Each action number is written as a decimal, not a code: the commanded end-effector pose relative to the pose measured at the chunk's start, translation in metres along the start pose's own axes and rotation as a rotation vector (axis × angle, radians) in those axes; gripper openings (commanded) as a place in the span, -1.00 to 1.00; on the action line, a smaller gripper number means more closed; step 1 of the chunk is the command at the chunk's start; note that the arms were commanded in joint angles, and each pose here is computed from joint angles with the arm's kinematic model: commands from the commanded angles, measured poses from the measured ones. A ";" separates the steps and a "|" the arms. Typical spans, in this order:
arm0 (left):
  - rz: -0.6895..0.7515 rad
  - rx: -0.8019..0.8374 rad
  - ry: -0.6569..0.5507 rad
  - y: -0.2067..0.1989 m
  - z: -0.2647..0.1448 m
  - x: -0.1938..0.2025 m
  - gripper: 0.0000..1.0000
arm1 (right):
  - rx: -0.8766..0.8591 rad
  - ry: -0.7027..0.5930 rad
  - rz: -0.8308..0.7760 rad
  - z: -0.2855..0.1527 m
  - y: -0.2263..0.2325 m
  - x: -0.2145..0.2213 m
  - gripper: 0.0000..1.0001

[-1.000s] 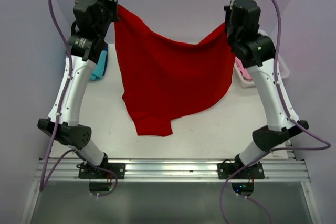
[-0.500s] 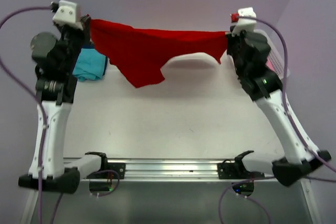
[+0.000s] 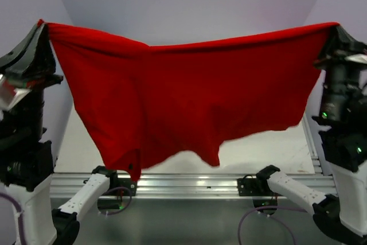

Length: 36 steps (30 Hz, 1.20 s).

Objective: Fold and stack the t-shirts
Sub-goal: Flatten the tshirt out

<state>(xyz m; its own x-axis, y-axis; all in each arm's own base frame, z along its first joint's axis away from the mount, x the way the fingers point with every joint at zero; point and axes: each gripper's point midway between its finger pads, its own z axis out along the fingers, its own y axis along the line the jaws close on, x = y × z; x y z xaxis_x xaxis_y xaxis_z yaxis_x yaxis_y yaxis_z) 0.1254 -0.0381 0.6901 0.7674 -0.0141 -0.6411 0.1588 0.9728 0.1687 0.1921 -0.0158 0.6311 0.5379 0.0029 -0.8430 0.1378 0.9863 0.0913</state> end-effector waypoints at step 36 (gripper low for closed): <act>-0.057 -0.267 1.154 0.014 -0.091 0.666 -1.00 | 0.239 1.191 -0.423 0.037 0.079 0.638 -1.00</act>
<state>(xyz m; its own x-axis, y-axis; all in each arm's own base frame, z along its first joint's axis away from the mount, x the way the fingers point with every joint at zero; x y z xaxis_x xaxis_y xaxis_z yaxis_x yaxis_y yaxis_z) 0.5650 -0.0102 0.1671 -0.3719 0.0701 -0.9256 -0.0648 0.9928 0.1012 0.5598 0.0615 0.1008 -0.6937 -0.0734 -0.7165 0.2712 0.8950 -0.3542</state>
